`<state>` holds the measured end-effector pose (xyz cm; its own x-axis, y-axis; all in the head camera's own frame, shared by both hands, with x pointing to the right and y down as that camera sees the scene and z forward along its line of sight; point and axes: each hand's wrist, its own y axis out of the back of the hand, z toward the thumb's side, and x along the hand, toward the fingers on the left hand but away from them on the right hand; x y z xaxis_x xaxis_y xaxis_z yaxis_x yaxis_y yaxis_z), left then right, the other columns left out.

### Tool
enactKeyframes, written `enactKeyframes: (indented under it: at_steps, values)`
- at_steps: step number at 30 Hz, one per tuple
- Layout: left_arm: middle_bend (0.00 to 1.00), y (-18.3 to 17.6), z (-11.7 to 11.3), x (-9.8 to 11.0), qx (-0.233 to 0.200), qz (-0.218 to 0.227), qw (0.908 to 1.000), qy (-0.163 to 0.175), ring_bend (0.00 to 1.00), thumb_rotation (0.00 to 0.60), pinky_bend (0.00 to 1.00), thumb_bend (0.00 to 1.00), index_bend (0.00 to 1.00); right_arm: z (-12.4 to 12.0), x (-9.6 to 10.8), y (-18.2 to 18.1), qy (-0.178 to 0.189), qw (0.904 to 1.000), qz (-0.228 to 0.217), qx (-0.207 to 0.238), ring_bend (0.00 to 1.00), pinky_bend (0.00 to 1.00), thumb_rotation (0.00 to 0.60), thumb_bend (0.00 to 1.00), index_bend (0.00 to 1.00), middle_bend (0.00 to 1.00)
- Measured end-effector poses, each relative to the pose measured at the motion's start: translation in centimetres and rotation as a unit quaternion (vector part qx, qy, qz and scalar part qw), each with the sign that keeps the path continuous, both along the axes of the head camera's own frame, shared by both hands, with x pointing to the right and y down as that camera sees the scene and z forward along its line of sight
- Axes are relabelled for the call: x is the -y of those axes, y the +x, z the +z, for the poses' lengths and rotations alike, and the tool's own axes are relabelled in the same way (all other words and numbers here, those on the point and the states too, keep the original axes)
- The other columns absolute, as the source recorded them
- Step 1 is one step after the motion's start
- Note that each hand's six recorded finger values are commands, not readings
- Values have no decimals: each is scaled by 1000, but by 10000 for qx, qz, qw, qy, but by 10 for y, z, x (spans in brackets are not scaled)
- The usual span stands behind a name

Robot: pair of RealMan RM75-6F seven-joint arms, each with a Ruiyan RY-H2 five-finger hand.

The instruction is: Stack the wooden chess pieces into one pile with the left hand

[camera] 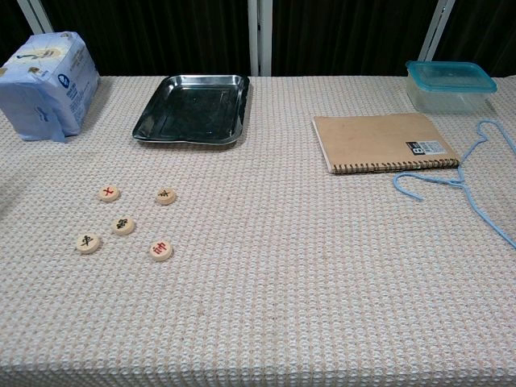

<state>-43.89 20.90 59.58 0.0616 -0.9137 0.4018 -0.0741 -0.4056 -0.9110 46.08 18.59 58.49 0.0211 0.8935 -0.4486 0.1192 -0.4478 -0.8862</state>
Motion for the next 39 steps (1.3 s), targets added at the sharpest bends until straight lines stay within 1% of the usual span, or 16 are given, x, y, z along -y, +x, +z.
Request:
enactKeyframes:
  at_steps: [6, 12, 15, 18, 21, 26, 30, 34, 39]
  values:
    - [19, 1, 2, -1, 0, 15, 10000, -44, 0, 600, 0, 178, 88, -1, 0, 2, 10, 10000, 38, 0, 0, 0, 600, 69, 0, 0]
    - [18, 5, 0, 0, -68, 70, 10000, 12, 0, 600, 0, 177, 90, -6, 0, 2, 74, 10000, 45, 39, 0, 0, 600, 69, 0, 0]
    - [19, 8, -1, 0, -171, 85, 9998, 11, 0, 600, 0, 177, 115, -9, 1, 3, 126, 9999, 68, 70, 0, 0, 600, 70, 0, 0]
    - [22, 12, -1, -2, -366, 77, 9993, -33, 0, 600, 0, 176, 140, -11, 1, 3, 156, 9998, 72, 107, 0, 0, 600, 70, 0, 0]
    - [39, 15, 1, -9, -589, 69, 9982, -133, 0, 600, 0, 175, 150, -13, 1, 4, 173, 9997, 87, 138, 0, 0, 600, 70, 0, 0]
    - [63, 24, 9, -29, -795, 176, 9956, -460, 0, 600, 0, 175, 167, -12, 0, 8, 111, 9998, 113, 147, 0, 0, 600, 69, 0, 0]
    - [103, 36, 17, -40, -1079, 200, 9918, -660, 0, 600, 0, 173, 202, -17, 0, 10, 175, 9995, 155, 212, 0, 0, 600, 69, 0, 0]
    - [128, 54, 26, -48, -1255, 420, 9881, -786, 0, 600, 0, 173, 238, -22, -1, 11, 243, 9992, 167, 262, 0, 0, 600, 70, 0, 0]
    - [131, 78, 37, -50, -1248, 774, 9849, -914, 0, 600, 0, 173, 246, -25, -5, 10, 261, 9991, 137, 292, 0, 0, 600, 69, 0, 0]
